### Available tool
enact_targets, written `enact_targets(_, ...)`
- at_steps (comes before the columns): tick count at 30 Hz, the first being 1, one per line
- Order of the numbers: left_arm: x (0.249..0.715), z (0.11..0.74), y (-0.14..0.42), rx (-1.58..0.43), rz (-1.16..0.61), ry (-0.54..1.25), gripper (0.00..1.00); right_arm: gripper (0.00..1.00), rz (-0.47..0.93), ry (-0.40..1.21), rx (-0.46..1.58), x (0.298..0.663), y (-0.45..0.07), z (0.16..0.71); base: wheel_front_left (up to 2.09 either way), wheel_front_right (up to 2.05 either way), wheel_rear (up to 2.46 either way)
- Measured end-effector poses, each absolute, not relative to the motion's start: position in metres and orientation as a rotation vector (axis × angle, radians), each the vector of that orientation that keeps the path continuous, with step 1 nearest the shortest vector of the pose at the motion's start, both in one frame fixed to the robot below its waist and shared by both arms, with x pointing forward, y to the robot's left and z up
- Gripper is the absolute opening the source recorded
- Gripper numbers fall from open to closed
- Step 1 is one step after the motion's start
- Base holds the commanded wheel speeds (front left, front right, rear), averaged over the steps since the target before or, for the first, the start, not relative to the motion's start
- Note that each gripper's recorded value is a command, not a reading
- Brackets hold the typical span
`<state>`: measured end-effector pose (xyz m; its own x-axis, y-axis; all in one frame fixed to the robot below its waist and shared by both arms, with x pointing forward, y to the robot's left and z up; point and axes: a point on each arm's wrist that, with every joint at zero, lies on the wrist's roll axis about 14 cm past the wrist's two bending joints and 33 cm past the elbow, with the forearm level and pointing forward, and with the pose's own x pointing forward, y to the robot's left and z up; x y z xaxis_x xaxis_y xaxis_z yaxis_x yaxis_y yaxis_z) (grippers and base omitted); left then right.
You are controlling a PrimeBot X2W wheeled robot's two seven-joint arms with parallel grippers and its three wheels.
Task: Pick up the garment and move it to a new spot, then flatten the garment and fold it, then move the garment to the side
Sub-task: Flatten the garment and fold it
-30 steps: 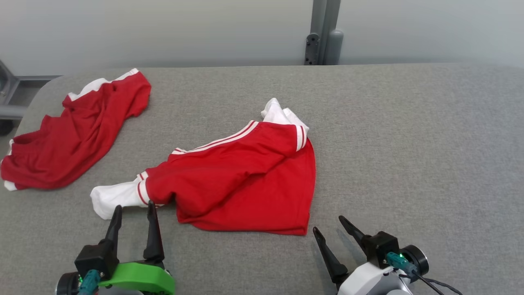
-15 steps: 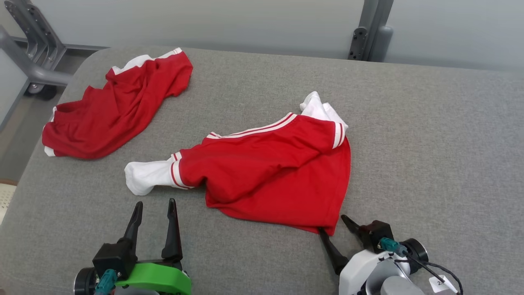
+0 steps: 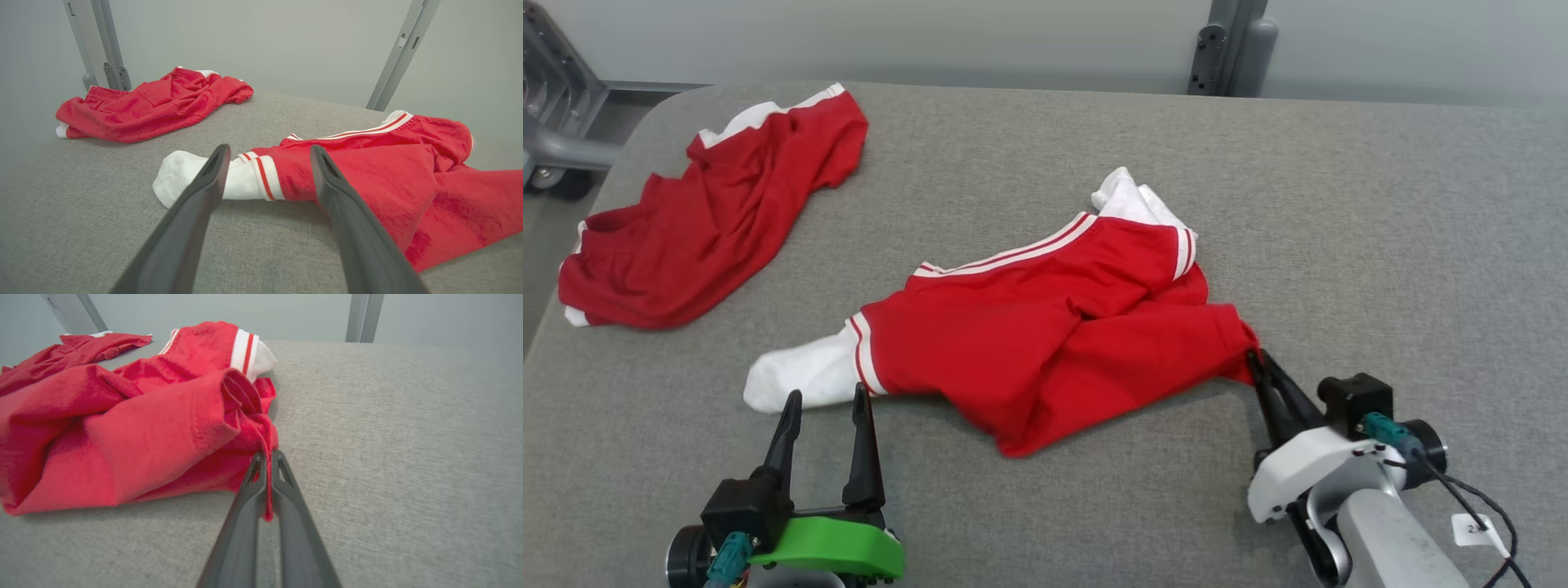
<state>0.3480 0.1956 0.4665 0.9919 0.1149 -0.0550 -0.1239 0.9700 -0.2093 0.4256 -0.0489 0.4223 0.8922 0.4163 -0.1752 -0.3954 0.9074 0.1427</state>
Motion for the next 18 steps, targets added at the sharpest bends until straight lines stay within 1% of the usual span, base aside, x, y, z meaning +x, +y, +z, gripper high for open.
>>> enact_targets(3, 0.354, 0.467, 0.186, -0.219, 0.09, 0.042, 1.0, 0.0, 0.32, 0.166, 0.089, 0.428, -0.085, 0.43, 0.0, 0.0, 0.0)
enact_targets(8, 0.364, 0.467, 0.169, -0.227, 0.034, 0.045, 1.0, 0.0, 0.155, 0.15, 0.055, 0.42, -0.145, 0.432, 0.0, 0.0, 0.0)
enact_targets(13, 0.373, 0.466, 0.154, -0.233, -0.012, 0.048, 1.0, 0.0, 0.022, 0.204, 0.039, 0.399, -0.191, 0.415, 0.0, 0.0, 0.0)
enact_targets(18, 0.38, 0.464, 0.144, -0.237, -0.04, 0.055, 1.0, 0.0, -0.047, 0.292, 0.048, 0.375, -0.212, 0.389, 0.0, 0.0, 0.0)
